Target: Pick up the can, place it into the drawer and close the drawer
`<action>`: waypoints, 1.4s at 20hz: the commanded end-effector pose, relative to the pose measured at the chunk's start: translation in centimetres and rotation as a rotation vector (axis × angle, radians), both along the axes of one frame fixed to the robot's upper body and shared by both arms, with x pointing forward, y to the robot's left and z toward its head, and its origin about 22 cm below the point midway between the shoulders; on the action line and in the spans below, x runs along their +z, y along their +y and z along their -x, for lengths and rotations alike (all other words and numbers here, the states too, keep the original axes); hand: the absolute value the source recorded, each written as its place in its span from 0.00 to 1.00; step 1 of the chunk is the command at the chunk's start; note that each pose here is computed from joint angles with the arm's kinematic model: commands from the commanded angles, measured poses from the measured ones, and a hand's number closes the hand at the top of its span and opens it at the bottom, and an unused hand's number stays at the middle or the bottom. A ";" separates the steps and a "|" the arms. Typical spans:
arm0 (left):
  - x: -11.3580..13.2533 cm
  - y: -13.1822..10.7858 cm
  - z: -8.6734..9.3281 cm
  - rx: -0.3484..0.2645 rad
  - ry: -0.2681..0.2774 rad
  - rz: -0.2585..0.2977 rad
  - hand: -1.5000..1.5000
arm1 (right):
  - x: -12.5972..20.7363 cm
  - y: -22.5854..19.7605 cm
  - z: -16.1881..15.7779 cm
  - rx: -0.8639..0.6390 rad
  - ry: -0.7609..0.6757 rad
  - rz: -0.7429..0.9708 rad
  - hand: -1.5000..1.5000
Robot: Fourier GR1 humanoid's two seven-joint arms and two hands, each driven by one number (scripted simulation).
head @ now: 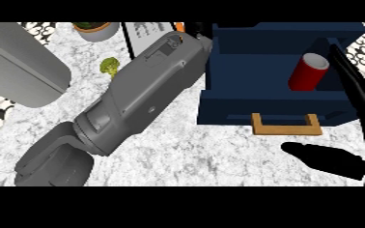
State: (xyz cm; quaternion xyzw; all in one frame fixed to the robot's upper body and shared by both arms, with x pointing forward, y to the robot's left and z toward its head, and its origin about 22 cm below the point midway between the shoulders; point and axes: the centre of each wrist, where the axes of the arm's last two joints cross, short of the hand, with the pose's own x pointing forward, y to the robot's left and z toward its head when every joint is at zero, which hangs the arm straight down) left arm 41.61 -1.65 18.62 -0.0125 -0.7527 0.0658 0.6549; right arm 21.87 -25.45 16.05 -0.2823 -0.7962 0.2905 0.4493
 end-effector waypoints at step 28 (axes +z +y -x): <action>2.9 10.1 0.3 0.060 0.010 -0.026 0.00 | -13.4 5.0 -18.2 -0.196 0.062 0.555 0.00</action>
